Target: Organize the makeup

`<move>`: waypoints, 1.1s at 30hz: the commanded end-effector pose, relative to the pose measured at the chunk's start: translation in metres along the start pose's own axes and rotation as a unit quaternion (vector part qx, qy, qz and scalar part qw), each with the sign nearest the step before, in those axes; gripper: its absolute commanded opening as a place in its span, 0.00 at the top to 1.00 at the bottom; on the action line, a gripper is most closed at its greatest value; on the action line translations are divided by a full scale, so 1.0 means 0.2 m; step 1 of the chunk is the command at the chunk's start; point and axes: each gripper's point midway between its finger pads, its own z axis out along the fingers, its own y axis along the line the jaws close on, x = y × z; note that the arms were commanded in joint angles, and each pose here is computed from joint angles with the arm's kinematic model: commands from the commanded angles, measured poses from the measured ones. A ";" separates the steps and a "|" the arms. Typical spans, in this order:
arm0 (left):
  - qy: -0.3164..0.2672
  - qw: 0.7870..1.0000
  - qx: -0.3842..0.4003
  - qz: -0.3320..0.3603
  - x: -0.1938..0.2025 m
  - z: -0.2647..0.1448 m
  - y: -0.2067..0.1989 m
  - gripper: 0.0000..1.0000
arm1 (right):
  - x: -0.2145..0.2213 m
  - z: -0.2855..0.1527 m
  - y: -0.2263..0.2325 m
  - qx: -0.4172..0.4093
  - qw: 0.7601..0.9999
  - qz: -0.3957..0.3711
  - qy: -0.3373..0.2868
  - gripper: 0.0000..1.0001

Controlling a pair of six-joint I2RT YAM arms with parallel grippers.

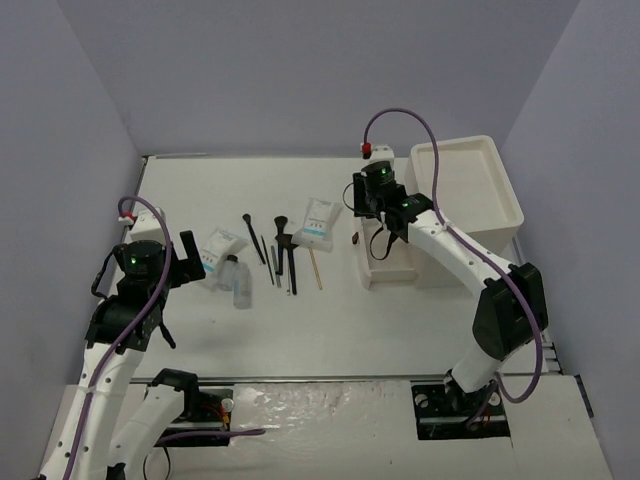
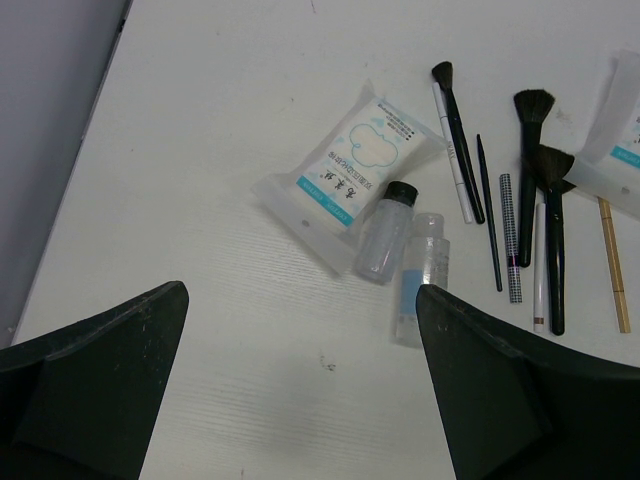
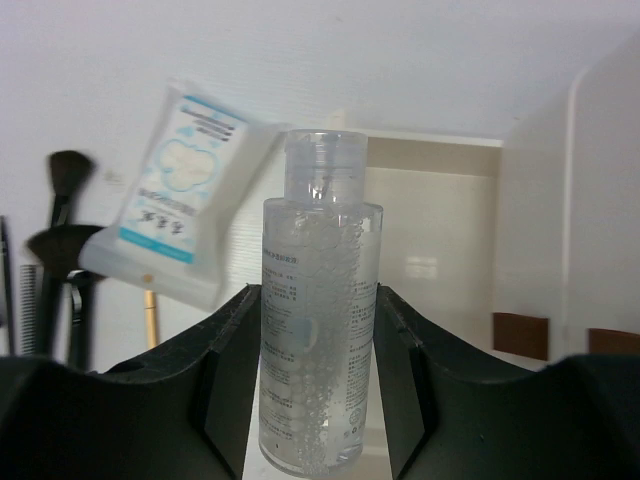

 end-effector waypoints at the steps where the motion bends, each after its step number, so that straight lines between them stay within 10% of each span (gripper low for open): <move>1: -0.030 0.999 0.007 -0.018 -0.11 0.00 -0.02 0.03 | 0.13 0.09 -0.12 0.031 0.998 -0.041 0.035 0.96; 6: -0.026 0.999 0.008 -0.017 -0.10 0.00 -0.03 0.03 | 0.22 0.20 -0.19 0.049 0.996 -0.037 0.061 0.93; 23: -0.021 1.000 0.010 -0.015 -0.10 0.01 -0.03 0.03 | 0.04 0.04 -0.06 0.023 0.999 -0.022 0.012 0.11; 33: 0.028 0.996 0.079 -0.006 -0.04 0.06 -0.19 0.03 | -0.02 -0.25 0.31 -0.074 0.996 0.029 -0.030 0.00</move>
